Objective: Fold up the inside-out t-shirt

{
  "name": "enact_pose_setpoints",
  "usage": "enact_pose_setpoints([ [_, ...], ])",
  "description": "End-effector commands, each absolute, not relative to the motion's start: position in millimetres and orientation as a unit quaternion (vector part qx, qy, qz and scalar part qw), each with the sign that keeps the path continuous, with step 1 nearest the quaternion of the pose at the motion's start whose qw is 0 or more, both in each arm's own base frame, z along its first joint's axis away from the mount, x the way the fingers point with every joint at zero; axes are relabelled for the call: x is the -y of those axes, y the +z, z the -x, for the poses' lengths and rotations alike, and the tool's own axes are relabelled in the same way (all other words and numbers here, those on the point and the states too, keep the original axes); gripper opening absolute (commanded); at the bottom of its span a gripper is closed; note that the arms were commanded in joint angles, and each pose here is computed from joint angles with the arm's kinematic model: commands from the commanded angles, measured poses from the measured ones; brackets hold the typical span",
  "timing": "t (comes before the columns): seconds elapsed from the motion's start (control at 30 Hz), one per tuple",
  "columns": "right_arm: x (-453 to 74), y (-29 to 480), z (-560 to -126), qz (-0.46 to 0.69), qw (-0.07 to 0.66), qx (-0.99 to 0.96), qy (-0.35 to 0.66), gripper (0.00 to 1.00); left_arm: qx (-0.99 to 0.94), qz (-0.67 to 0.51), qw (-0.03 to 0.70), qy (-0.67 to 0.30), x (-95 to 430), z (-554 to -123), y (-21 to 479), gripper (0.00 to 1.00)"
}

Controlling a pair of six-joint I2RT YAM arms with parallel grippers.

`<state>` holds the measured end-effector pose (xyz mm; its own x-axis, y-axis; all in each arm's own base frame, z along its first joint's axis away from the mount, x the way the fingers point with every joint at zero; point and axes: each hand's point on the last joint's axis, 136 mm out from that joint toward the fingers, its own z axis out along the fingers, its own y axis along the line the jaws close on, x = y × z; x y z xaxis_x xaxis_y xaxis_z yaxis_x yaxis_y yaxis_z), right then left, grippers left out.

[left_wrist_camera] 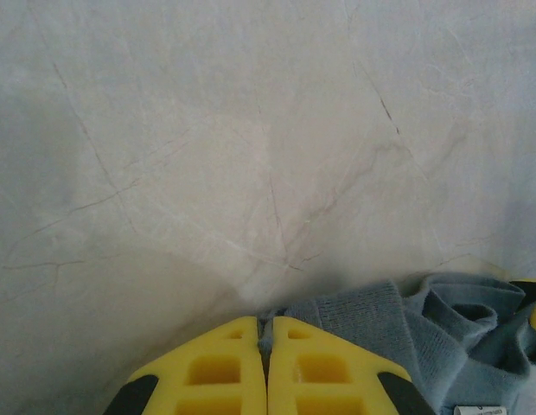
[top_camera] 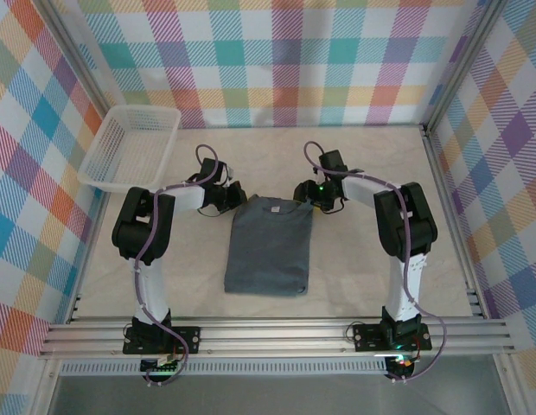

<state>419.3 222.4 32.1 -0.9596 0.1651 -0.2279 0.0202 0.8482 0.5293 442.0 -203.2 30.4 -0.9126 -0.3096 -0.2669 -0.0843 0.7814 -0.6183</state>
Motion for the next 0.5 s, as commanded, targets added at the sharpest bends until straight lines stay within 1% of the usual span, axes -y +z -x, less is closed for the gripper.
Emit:
enact_pose_setpoints([
  [0.0, -254.0, 10.6, -403.6, -0.025, 0.093, -0.946, 0.309, 0.54, -0.927, 0.091, 0.178, -0.318, 209.6, -437.6, 39.4, 0.0],
  [0.07, -253.7, 13.3, -404.7, -0.026, 0.096, -0.946, 0.309, 0.43, -0.926, 0.09, 0.178, -0.322, 210.5, -437.0, 39.7, 0.0],
  [0.13, -252.3, 23.5, -407.6, -0.021, 0.108, -0.946, 0.304, 0.25, -0.922, 0.092, 0.18, -0.329, 210.3, -437.9, 42.7, 0.0],
  [0.17, -250.7, 30.5, -410.2, -0.021, 0.116, -0.945, 0.305, 0.17, -0.917, 0.097, 0.184, -0.34, 210.4, -439.9, 47.8, 0.0],
  [0.23, -250.4, 59.7, -419.4, -0.016, 0.139, -0.936, 0.324, 0.0, -0.898, 0.112, 0.196, -0.378, 209.6, -449.0, 69.9, 0.0],
  [0.27, -251.0, 76.4, -424.2, -0.013, 0.151, -0.93, 0.334, 0.0, -0.889, 0.114, 0.204, -0.395, 209.1, -454.3, 86.0, 0.0],
  [0.33, -254.2, 128.5, -436.1, 0.007, 0.19, -0.915, 0.355, 0.0, -0.867, 0.107, 0.234, -0.427, 207.0, -466.1, 136.0, 0.0],
  [0.47, -256.2, 247.9, -448.5, 0.066, 0.294, -0.875, 0.379, 0.0, -0.828, 0.06, 0.323, -0.454, 202.4, -473.0, 260.2, 0.0],
])
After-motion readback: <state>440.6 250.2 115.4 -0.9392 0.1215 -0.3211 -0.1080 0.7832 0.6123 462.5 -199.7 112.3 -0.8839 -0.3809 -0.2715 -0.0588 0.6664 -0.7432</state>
